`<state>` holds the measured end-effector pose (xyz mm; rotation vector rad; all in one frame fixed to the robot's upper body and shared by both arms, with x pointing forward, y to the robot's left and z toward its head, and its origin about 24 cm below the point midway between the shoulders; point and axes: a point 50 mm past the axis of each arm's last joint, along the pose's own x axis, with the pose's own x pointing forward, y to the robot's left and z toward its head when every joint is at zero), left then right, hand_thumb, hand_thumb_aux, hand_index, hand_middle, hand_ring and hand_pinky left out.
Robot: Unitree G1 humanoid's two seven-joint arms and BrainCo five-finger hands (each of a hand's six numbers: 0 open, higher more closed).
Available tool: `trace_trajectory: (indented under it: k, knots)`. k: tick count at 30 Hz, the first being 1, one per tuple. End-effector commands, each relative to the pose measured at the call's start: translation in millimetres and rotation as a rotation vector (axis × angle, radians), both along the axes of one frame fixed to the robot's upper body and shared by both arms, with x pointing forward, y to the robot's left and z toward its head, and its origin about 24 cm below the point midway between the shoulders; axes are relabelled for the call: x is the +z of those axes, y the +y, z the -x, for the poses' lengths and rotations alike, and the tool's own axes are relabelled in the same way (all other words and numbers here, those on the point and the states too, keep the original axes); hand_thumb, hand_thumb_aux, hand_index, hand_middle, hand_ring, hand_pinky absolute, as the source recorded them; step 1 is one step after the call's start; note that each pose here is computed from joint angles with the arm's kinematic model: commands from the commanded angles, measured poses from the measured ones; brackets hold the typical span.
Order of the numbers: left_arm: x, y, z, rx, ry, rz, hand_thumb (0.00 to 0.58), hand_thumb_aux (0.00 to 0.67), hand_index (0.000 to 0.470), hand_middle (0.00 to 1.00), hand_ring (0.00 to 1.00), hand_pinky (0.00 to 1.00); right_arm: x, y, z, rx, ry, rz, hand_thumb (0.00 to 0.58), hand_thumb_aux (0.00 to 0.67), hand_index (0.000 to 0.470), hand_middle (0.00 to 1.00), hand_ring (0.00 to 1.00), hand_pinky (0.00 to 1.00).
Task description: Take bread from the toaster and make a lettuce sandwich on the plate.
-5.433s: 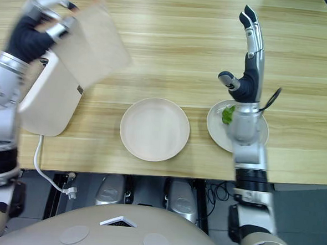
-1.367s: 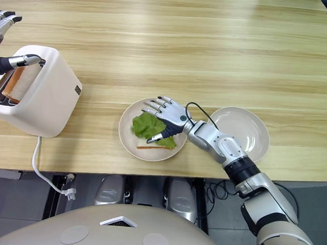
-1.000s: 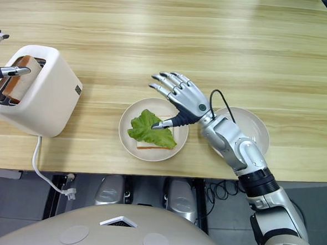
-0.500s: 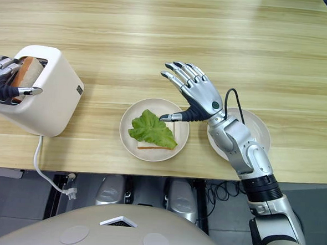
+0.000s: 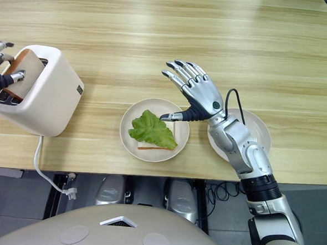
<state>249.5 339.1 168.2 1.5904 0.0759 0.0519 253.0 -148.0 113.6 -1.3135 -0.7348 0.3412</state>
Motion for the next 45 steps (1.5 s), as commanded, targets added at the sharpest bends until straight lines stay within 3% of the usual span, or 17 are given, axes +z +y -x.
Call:
trace_trajectory:
  k: [1,9,20,25,33,38,45]
  knots:
    - [14.7,6.8,-2.6,0.022,-0.088,0.138,0.58,0.67,0.46,1.0,1.0,1.0,1.2,-1.6,-2.0,-0.004,-0.015,0.002,0.0,0.0,0.0,0.0,0.0,0.0]
    - [48.9,-15.2,-14.2,-0.119,-0.217,0.385,0.58,0.67,0.46,1.0,1.0,1.0,2.8,-8.8,-3.6,-0.033,-0.032,-0.008,0.0,0.0,0.0,0.0,0.0,0.0]
    - [65.3,-109.9,-11.8,-0.515,-0.211,0.606,0.58,0.67,0.46,1.0,1.0,1.0,9.6,-18.2,-7.2,-0.071,-0.059,-0.016,0.0,0.0,0.0,0.0,0.0,0.0]
    - [31.3,-158.1,-11.7,-0.658,0.024,0.878,0.58,0.67,0.46,1.0,1.0,1.0,13.2,-31.2,-9.5,-0.118,-0.065,-0.024,0.0,0.0,0.0,0.0,0.0,0.0]
    - [-51.4,-218.8,-19.9,-0.665,0.406,1.128,0.58,0.67,0.46,1.0,1.0,1.0,25.2,-40.4,-6.9,-0.109,-0.082,-0.019,0.0,0.0,0.0,0.0,0.0,0.0]
    - [-94.5,-240.4,-17.7,-0.649,0.596,1.16,0.58,0.67,0.46,1.0,1.0,1.0,31.5,-44.5,-2.2,-0.075,-0.065,-0.048,0.0,0.0,0.0,0.0,0.0,0.0]
    - [-122.9,-240.5,-29.3,-0.602,0.699,1.088,0.58,0.67,0.46,1.0,1.0,1.0,33.3,-34.2,15.8,0.085,-0.017,-0.048,0.0,0.0,0.0,0.0,0.0,0.0]
